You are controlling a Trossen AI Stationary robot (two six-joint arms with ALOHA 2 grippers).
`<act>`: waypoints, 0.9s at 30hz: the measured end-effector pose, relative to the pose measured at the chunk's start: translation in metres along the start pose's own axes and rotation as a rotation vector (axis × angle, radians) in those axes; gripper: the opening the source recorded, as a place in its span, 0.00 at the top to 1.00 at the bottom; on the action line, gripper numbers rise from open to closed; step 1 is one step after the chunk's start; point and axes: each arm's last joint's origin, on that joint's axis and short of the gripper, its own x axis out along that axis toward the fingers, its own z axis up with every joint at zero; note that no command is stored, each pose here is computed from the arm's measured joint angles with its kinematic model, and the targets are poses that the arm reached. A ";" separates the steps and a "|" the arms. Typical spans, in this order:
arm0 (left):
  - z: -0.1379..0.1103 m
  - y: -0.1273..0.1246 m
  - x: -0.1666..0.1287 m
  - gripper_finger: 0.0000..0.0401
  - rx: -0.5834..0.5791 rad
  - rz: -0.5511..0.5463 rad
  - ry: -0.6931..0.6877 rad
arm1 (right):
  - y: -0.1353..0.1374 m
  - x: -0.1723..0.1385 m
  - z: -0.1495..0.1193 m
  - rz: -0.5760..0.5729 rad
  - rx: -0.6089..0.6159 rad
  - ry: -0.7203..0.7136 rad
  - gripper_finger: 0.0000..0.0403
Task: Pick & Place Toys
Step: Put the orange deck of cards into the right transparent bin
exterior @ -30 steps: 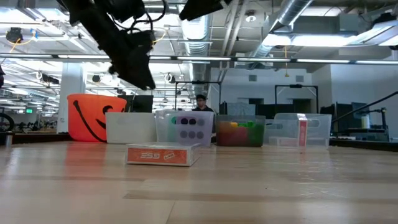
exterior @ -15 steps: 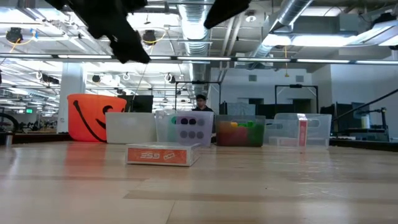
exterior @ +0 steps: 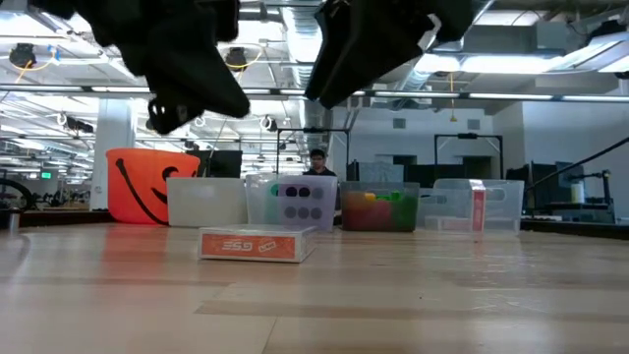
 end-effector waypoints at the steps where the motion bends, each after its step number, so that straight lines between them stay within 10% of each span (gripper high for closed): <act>1: -0.002 -0.001 0.005 0.97 -0.014 -0.011 -0.004 | -0.002 0.000 0.000 -0.003 -0.002 -0.001 0.48; 16: -0.026 0.028 0.062 1.00 -0.121 -0.005 0.161 | -0.019 0.007 -0.003 -0.025 -0.074 0.001 0.48; 27: -0.011 0.059 0.066 1.00 0.254 0.008 0.251 | -0.031 0.011 -0.007 -0.033 -0.049 0.013 0.48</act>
